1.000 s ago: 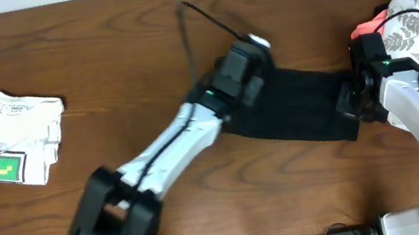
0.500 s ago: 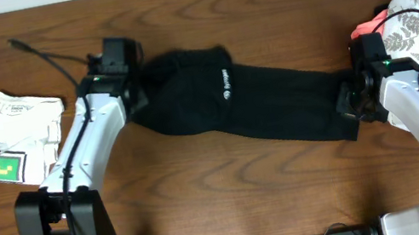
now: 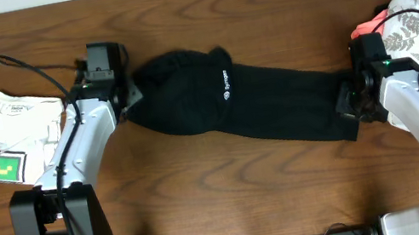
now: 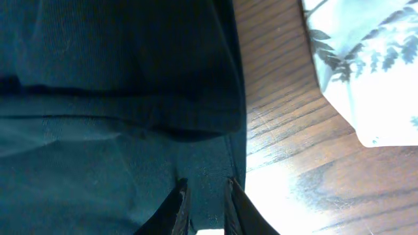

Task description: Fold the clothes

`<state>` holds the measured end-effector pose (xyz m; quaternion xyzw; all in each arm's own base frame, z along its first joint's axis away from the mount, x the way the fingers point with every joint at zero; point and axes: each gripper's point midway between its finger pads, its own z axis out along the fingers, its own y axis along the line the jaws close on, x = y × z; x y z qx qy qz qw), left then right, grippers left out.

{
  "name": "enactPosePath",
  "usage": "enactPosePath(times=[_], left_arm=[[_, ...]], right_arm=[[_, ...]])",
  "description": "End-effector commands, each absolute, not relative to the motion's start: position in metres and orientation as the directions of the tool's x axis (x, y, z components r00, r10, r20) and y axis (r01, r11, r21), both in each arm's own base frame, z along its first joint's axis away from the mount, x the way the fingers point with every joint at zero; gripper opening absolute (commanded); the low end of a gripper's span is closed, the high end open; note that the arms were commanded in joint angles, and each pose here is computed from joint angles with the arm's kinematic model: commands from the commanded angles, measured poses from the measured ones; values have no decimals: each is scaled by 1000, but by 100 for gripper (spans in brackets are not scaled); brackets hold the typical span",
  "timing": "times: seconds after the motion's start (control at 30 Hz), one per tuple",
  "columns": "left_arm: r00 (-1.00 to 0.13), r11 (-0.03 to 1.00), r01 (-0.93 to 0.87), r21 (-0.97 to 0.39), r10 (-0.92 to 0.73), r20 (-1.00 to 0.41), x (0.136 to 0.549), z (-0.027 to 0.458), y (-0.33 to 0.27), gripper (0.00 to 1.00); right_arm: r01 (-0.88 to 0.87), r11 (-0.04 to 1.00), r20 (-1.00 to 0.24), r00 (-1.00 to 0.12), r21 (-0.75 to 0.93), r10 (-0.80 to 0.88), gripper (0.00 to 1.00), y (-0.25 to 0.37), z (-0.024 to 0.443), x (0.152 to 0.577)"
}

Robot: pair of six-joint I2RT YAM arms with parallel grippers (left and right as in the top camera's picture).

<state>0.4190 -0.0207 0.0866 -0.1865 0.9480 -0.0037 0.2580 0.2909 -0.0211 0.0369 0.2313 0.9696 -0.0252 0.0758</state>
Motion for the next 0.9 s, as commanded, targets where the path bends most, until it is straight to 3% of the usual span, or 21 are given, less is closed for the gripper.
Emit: enactPosePath(times=[0.0,0.1,0.27,0.43,0.63,0.87], left_arm=[[-855,970,-27,-242,-148,-497,429,92,-73,63],[-825,968,93,-231,-55,-562,440,101,-82,64],[-784,959,220,-180,64,-617,450,101,-90,64],[-771,905,366,-218,164,-615,449,80,-119,65],[-751,884,421,-204,214,-624,456,57,-139,64],[-760,891,414,-189,224,-610,461,33,-141,64]], right_arm=[[319,944,-131,-935,89,328,16,-1,34,295],[176,967,-138,-970,186,203,17,21,37,300],[118,974,-135,-980,193,145,17,37,37,297],[35,981,-201,-977,191,74,18,59,39,310],[46,984,-287,-953,170,94,17,66,38,334],[81,984,-209,-971,160,114,16,67,6,331]])
